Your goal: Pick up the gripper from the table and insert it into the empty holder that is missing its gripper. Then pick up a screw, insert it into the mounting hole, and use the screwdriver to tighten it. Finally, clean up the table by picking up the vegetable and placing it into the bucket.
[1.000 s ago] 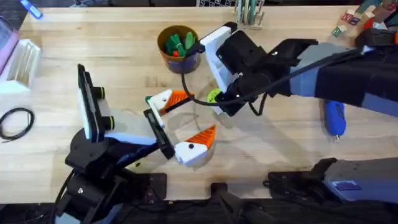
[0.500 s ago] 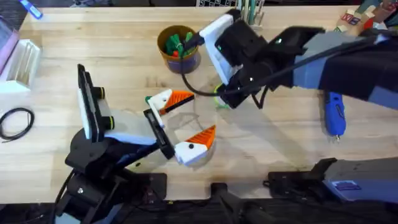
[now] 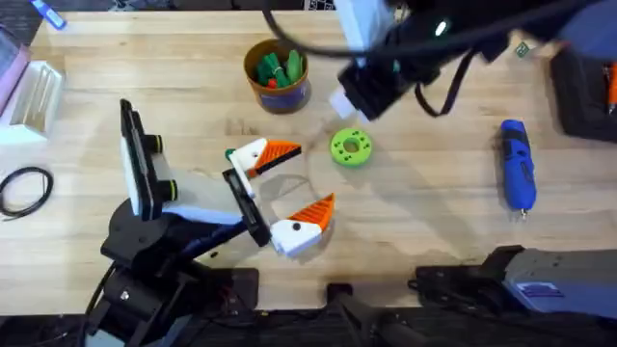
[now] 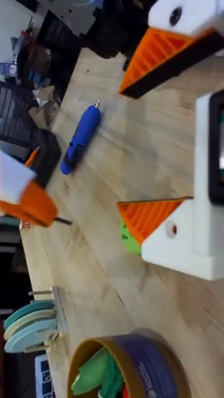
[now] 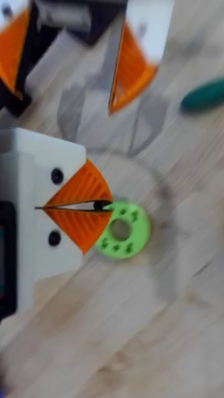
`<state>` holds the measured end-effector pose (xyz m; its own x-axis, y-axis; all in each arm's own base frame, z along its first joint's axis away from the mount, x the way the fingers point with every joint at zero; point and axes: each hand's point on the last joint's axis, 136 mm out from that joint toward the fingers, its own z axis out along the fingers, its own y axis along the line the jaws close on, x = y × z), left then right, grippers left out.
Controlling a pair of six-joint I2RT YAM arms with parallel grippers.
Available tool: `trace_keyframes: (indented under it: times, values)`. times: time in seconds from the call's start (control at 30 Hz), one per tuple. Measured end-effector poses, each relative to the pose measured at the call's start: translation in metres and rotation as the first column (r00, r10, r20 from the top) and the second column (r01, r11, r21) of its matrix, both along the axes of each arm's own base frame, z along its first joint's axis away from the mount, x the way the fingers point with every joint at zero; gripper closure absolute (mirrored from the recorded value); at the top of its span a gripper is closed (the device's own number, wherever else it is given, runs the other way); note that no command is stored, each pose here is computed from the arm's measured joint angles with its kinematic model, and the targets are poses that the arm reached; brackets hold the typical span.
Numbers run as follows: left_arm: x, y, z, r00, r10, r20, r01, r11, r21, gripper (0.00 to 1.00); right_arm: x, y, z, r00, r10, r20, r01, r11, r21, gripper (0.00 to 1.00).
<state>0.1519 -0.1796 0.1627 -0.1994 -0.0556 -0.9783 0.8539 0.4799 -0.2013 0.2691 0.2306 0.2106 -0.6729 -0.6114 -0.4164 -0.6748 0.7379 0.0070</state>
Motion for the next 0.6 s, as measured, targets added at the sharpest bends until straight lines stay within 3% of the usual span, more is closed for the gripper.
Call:
trace_keyframes:
  times: [0.2, 0.4, 0.6]
  values:
    - [0.000, 0.000, 0.000, 1.000, 0.000, 0.000, 0.000, 1.000, 0.000, 0.014, -0.027, 0.053, 0.040, 0.988, 0.154, 0.021, -0.155, 0.972, 0.179, 0.994]
    - [0.000, 0.000, 0.000, 1.000, 0.000, 0.003, 0.000, 1.000, 0.003, 0.015, -0.062, 0.086, 0.044, 0.960, 0.280, 0.017, -0.277, 0.934, 0.226, 0.994]
    - [0.000, 0.000, 0.000, 0.999, -0.002, 0.032, 0.001, 1.000, 0.019, 0.014, -0.071, 0.106, 0.038, 0.945, 0.327, 0.016, -0.322, 0.918, 0.232, 0.994]
